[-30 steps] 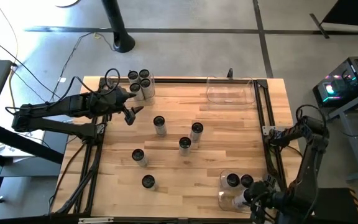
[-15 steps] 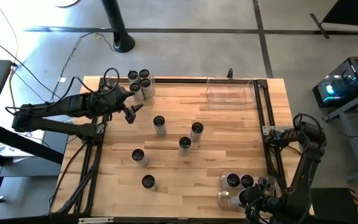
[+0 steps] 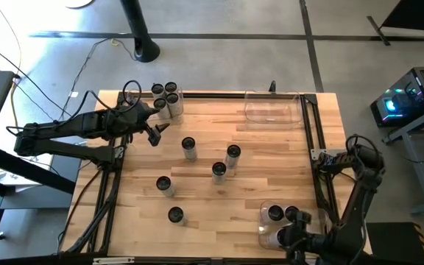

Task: Sort soda cans
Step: Put the white-pink soda can into the bottom right transparent bin

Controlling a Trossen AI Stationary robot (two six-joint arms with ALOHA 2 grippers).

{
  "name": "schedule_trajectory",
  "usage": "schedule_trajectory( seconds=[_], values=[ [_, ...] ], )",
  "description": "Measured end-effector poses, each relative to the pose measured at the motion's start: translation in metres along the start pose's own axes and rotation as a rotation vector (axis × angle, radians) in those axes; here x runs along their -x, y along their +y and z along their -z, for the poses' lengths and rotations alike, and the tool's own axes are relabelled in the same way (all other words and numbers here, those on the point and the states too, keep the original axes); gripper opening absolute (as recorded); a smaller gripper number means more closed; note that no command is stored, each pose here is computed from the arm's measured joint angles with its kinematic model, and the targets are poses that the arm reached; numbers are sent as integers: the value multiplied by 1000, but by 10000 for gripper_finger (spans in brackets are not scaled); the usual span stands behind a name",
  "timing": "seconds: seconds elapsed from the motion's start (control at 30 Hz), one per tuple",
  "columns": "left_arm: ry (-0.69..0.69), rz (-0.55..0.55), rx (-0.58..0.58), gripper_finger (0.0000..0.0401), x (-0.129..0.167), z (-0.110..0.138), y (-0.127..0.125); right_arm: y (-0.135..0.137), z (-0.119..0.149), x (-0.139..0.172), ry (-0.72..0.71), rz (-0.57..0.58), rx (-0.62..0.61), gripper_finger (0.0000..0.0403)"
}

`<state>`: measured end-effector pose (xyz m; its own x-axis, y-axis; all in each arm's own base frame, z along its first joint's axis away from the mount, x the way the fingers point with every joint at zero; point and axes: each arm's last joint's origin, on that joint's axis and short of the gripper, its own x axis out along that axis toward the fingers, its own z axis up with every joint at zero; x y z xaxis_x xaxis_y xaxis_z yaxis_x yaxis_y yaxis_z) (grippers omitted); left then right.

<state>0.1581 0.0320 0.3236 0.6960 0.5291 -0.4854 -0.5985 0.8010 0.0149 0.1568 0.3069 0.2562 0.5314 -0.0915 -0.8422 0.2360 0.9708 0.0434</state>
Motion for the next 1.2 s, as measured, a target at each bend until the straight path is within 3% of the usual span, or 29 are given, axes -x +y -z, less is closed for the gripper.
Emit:
schedule_trajectory(
  seconds=[0.4,0.97,1.2],
  values=[
    [0,0,0,330,0,0,0,-1,-30,-17,-39,-14,214,249],
    [0,1,0,330,0,0,0,-8,-45,-24,-32,2,160,303],
    [0,1,0,330,0,0,0,-12,-55,-5,-116,-62,174,305]
  ],
)
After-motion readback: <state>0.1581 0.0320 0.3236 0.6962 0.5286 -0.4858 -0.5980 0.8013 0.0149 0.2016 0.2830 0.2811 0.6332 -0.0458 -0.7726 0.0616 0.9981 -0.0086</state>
